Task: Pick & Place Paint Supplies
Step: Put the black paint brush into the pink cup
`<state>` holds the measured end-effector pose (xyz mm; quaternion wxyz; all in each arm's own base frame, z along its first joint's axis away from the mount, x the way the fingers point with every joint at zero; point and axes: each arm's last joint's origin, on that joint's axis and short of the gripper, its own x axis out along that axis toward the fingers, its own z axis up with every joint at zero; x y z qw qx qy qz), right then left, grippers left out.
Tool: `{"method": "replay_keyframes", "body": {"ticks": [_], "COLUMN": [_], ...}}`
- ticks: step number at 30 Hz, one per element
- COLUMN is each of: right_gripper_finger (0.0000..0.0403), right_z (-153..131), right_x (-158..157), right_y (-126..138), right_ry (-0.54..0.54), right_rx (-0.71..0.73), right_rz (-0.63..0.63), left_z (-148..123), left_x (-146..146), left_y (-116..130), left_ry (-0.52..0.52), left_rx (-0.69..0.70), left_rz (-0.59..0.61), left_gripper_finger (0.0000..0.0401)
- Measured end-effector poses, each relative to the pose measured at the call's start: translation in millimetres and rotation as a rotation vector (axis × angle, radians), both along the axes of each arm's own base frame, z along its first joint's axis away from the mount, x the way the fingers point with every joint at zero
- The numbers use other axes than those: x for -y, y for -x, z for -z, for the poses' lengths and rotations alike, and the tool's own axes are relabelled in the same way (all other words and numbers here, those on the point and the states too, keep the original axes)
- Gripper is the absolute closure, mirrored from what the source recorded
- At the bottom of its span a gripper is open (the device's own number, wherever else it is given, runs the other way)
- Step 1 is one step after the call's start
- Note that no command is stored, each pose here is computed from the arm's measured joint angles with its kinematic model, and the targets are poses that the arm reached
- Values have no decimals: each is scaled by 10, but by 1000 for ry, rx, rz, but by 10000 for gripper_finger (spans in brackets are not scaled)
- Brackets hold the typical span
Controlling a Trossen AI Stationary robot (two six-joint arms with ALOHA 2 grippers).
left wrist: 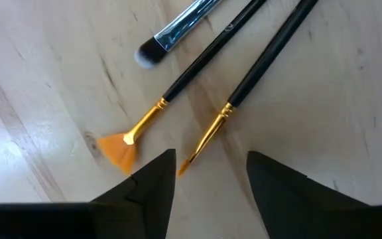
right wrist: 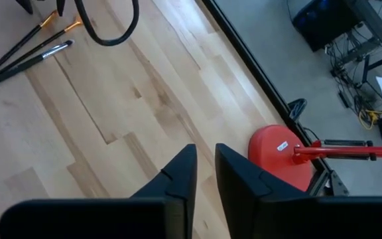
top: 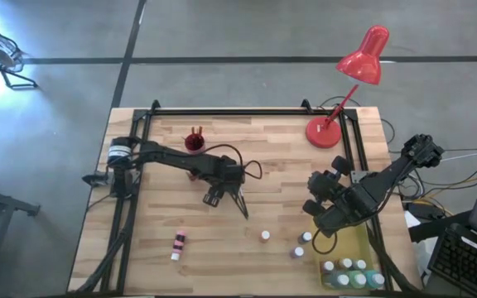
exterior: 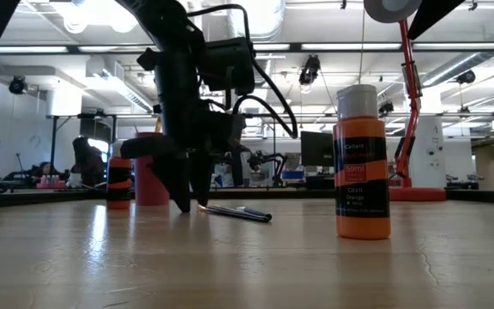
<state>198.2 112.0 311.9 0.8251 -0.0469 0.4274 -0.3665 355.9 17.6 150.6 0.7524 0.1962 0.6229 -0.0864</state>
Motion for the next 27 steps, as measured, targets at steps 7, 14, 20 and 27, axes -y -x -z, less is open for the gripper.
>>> {"method": "replay_keyframes", "body": {"ticks": [7,14,20,27], "right_gripper_finger": [354,337,321,307], "right_z": [2,3,3,3], "right_x": [0,-1,-2,-2], "right_y": [0,-3,-5,-6], "right_ry": [1,0,-2,-3], "right_rx": [1,4,6,7], "right_rz": [0,0,0,1], "left_z": [-8,-6,-8,-9], "left_x": [-21,-55,-63,-65], "left_y": [-4,-25,-26,-14], "left_ry": [3,-9,-22,-22], "left_rx": [0,20,20,8], "left_rz": [-12,-23,-27,-27], "left_gripper_finger": [269,368,394,398]}}
